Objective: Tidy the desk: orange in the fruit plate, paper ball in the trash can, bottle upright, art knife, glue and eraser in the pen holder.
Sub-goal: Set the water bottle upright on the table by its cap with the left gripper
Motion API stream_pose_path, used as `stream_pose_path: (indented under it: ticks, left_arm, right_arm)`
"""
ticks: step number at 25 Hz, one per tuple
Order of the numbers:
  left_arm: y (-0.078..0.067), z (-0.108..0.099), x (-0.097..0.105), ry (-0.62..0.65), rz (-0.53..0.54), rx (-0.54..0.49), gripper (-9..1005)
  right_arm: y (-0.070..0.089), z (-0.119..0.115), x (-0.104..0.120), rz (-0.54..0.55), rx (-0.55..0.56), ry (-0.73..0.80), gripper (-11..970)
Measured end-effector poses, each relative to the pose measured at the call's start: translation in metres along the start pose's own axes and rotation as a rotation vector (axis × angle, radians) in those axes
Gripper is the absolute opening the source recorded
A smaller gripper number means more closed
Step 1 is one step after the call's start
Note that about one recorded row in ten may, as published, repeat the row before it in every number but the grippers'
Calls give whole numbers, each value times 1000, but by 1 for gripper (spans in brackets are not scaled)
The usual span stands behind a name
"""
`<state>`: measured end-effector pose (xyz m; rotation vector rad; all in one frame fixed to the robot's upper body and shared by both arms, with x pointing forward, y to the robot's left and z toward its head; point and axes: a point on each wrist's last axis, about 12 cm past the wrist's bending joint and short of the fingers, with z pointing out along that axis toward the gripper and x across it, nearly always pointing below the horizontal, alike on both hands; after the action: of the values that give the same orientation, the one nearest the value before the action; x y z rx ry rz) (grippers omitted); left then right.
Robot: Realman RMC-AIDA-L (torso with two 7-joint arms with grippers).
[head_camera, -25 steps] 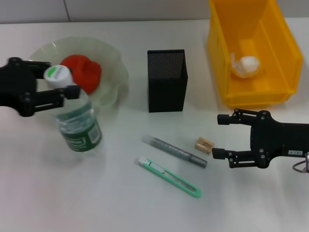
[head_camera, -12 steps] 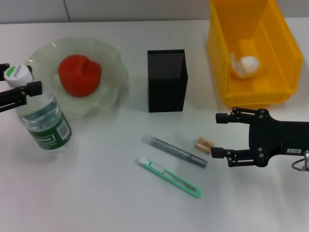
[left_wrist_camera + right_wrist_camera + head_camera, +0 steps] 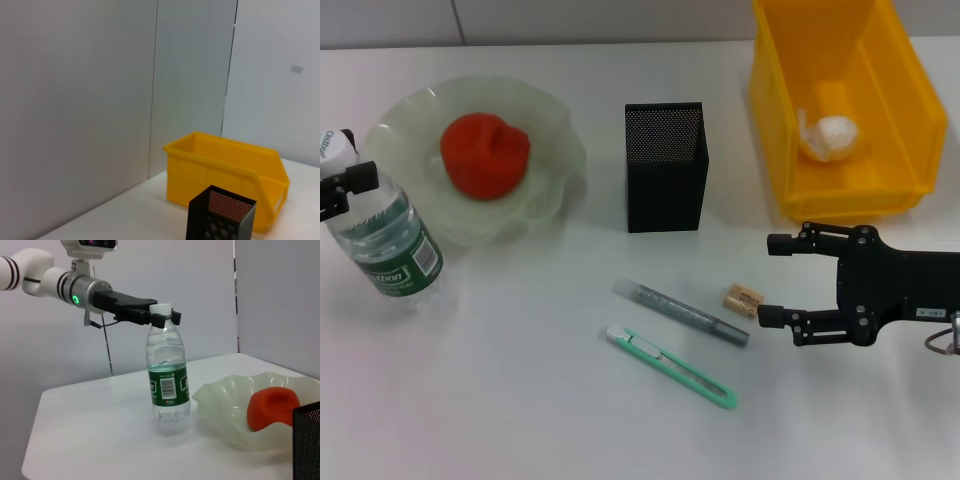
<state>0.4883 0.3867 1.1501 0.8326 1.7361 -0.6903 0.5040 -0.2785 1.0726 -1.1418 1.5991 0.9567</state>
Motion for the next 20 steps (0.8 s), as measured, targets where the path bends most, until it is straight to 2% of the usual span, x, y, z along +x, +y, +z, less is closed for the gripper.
stream_pose_path:
  ticks: [20]
  left_arm:
    - [4, 7, 16, -20, 10, -41, 460]
  right_arm:
    - [0, 1, 0, -2, -9, 4, 827]
